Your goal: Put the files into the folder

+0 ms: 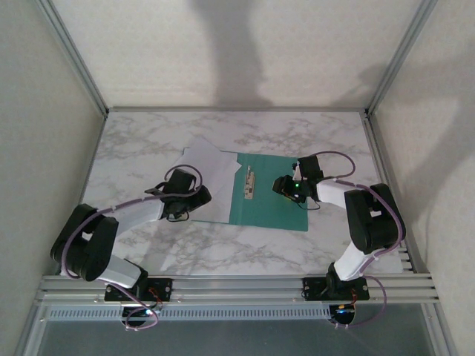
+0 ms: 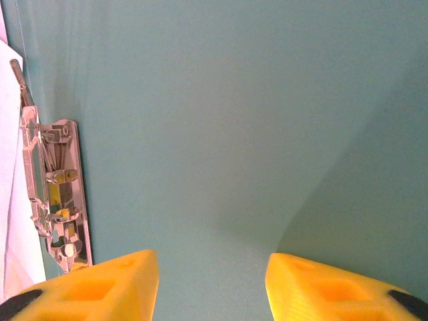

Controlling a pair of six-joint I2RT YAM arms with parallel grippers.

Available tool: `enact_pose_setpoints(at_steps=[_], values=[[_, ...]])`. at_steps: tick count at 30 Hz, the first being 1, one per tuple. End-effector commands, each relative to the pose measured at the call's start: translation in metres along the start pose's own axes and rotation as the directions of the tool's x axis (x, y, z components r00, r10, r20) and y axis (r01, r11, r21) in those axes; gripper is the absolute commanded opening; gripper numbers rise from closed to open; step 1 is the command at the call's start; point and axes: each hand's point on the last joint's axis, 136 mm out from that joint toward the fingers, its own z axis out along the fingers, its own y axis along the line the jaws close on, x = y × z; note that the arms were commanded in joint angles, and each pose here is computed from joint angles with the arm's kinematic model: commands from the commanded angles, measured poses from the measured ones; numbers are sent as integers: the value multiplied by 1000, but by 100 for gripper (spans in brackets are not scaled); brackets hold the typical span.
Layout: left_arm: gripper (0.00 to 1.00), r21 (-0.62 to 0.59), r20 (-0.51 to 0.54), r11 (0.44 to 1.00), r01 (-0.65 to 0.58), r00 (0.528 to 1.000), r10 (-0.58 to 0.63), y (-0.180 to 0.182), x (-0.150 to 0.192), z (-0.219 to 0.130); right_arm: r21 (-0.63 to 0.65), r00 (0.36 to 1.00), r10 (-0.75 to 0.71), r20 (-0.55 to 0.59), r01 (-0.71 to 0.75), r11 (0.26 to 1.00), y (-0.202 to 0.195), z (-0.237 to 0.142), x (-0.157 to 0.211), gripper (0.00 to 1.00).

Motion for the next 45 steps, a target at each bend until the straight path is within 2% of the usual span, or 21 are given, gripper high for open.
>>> enact_pose_setpoints(at_steps=[1, 5, 8, 12, 16, 18, 22, 29, 37, 45], values=[[91, 87, -71, 995, 43, 997, -37, -18, 22, -9, 98, 987, 44, -156, -29, 995, -27, 15, 44, 49], [91, 155, -25, 987, 31, 999, -27, -39, 11, -36, 86, 989, 28, -147, -16, 996, -19, 12, 37, 49], [92, 119, 83, 993, -21, 996, 11, -40, -18, -54, 65, 991, 4, -137, 5, 998, -7, 8, 29, 49], [93, -59, 195, 997, -49, 979, 60, -3, -70, -61, 34, 992, -43, -117, 48, 998, 11, -2, 18, 51], [95, -104, 286, 995, -13, 957, 42, 20, -116, -63, 4, 992, -77, -96, 78, 997, 31, -14, 10, 52], [99, -136, 318, 991, -3, 947, 47, 30, -134, -57, -11, 992, -89, -89, 88, 996, 41, -19, 9, 53], [100, -195, 300, 980, 50, 954, 11, 59, -162, -31, -40, 993, -96, -75, 93, 995, 56, -27, 9, 54], [100, -206, 256, 979, 3, 965, 51, 65, -188, 0, -78, 993, -98, -70, 92, 993, 70, -36, 17, 57], [99, -159, 179, 981, -109, 974, 137, 48, -198, 27, -170, 992, -86, -95, 69, 983, 108, -30, 38, 63], [98, -86, 84, 983, -161, 982, 169, 37, -188, 48, -223, 986, -96, -133, 65, 973, 153, 3, 61, 66]])
